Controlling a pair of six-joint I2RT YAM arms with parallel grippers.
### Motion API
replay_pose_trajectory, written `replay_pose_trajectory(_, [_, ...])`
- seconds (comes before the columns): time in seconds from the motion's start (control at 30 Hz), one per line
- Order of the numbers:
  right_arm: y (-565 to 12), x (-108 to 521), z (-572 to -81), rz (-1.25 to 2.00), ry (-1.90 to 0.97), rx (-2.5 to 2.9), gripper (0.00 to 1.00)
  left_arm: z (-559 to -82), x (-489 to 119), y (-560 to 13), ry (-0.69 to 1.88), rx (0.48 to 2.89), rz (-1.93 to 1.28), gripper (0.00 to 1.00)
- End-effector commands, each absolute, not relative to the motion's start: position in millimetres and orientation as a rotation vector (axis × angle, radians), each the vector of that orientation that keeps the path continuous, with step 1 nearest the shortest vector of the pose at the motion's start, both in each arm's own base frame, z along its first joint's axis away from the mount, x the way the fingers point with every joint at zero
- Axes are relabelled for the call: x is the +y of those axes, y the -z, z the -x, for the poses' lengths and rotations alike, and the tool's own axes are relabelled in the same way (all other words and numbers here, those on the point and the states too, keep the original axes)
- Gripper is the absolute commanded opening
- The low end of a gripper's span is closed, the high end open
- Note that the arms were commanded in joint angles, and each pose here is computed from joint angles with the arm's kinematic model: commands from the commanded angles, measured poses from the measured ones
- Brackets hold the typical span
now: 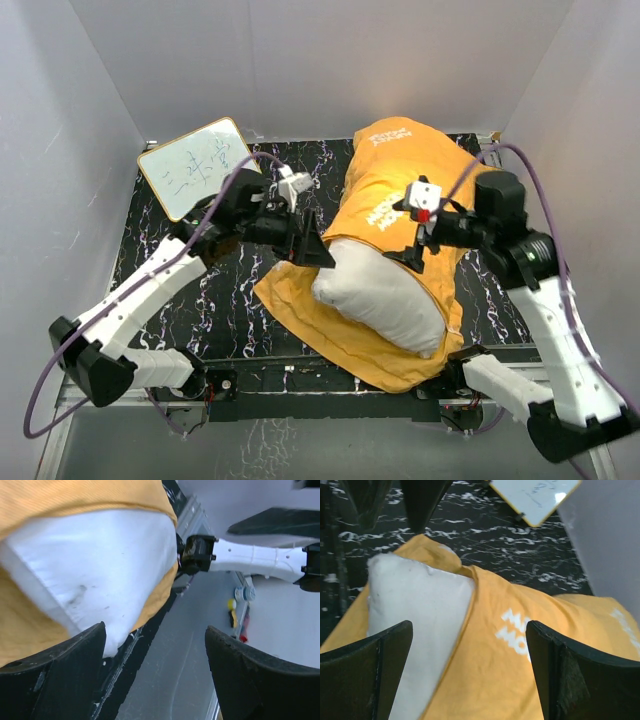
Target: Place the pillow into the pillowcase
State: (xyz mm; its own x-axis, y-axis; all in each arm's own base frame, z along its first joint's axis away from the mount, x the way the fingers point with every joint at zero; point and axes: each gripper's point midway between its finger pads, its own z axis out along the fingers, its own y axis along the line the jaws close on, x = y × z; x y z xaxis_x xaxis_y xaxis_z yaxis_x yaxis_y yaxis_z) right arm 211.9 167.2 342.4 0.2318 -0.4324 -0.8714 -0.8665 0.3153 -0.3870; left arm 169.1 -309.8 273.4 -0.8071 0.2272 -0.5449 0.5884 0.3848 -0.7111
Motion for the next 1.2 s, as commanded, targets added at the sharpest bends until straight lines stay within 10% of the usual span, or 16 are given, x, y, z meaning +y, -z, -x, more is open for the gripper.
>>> replay_pose_trajectory(0.0, [-310.9,208.9,-208.1,1.407,-0.867,1.447,0.99,-179.9,-261.0,-267.4,1.149,2.464,-0.469,0.78])
replay_pose_trajectory(0.33, [-276.7,254.6,-212.8,1.861,-0.747,1.181,0.99,-227.8,-219.6,-183.3,0.912,2.426,-0.162,0.97])
replay_pose_trajectory(0.57, [-250.4,297.0,-162.5,2.044,-0.811,0.927,0.99,-266.4,-224.0,-122.3,0.877,2.455,-0.16,0.97])
replay_pose_trajectory(0.9, [-182.4,302.5,-233.4,1.982,-0.33,1.178,0.98,-283.3,-225.4,-47.8,0.854,2.585,0.021,0.94])
replay_pose_trajectory(1.0, [-180.7,293.8,-246.5,1.939,-0.234,1.239,0.78,-281.0,-232.9,-32.2,0.908,2.62,0.049,0.74])
replay_pose_trajectory(1.17, [-179.6,282.2,-266.8,1.86,-0.119,1.341,0.12,-267.3,-242.6,-4.0,0.987,2.761,0.061,0.04])
